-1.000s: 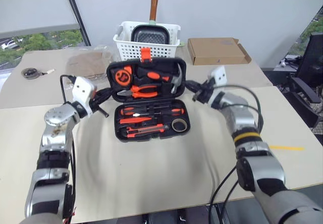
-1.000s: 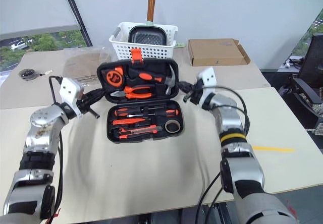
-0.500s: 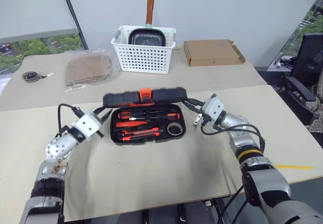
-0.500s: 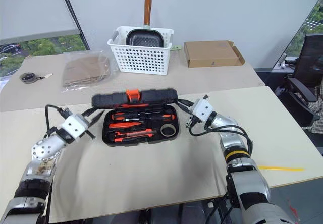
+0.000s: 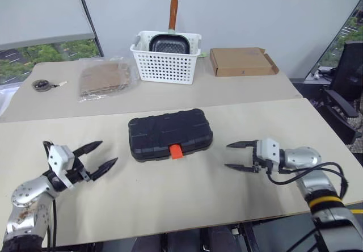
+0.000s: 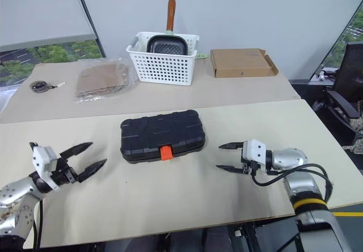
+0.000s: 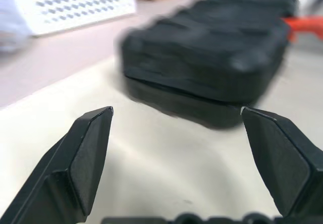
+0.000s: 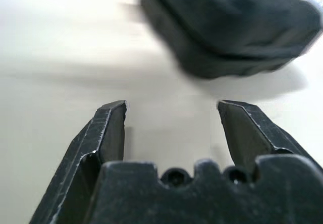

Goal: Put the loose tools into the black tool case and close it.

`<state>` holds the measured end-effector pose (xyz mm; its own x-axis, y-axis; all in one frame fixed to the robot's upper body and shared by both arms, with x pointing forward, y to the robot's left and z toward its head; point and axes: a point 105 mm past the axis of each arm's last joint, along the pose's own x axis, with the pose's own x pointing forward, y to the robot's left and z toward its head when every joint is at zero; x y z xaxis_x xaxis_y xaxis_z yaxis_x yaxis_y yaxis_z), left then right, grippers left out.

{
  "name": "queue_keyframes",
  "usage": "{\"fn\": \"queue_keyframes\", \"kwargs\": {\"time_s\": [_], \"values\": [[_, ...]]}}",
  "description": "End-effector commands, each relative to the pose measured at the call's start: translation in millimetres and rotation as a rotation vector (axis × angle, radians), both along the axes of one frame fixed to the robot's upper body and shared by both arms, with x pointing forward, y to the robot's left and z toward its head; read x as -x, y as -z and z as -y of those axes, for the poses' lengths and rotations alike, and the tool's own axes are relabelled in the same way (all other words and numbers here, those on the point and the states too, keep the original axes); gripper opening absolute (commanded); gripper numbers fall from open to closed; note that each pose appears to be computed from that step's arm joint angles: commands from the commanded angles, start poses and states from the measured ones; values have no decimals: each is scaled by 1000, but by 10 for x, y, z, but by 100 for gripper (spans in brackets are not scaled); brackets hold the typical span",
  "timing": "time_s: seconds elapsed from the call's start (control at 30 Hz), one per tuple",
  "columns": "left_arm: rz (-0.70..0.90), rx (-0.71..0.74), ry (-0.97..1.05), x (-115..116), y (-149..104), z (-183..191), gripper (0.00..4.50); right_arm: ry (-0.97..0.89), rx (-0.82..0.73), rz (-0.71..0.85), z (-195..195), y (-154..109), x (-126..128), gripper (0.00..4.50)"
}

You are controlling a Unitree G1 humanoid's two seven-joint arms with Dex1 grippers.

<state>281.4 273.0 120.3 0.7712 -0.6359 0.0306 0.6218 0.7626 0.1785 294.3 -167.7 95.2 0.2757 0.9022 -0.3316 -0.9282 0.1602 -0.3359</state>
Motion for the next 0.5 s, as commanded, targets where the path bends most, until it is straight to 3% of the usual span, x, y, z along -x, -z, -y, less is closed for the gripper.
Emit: {"fn": "queue_keyframes", "kwargs": {"time_s": [0.03,0.17,0.27,0.4,0.5], "values": [[106,47,-8,-238,-367,60,439,18,-72,-123,-316,-137,44,335],[198,83,83,-505,-725,418,439,93,-126,-193,-566,-152,-68,335],[245,73,152,-689,-916,734,439,203,-172,-166,-677,-176,-329,335],[224,-1,255,-862,-862,1169,439,394,-225,-13,-696,-321,-814,335],[171,-89,284,-981,-664,1436,439,514,-303,94,-679,-508,-1090,335]]}}
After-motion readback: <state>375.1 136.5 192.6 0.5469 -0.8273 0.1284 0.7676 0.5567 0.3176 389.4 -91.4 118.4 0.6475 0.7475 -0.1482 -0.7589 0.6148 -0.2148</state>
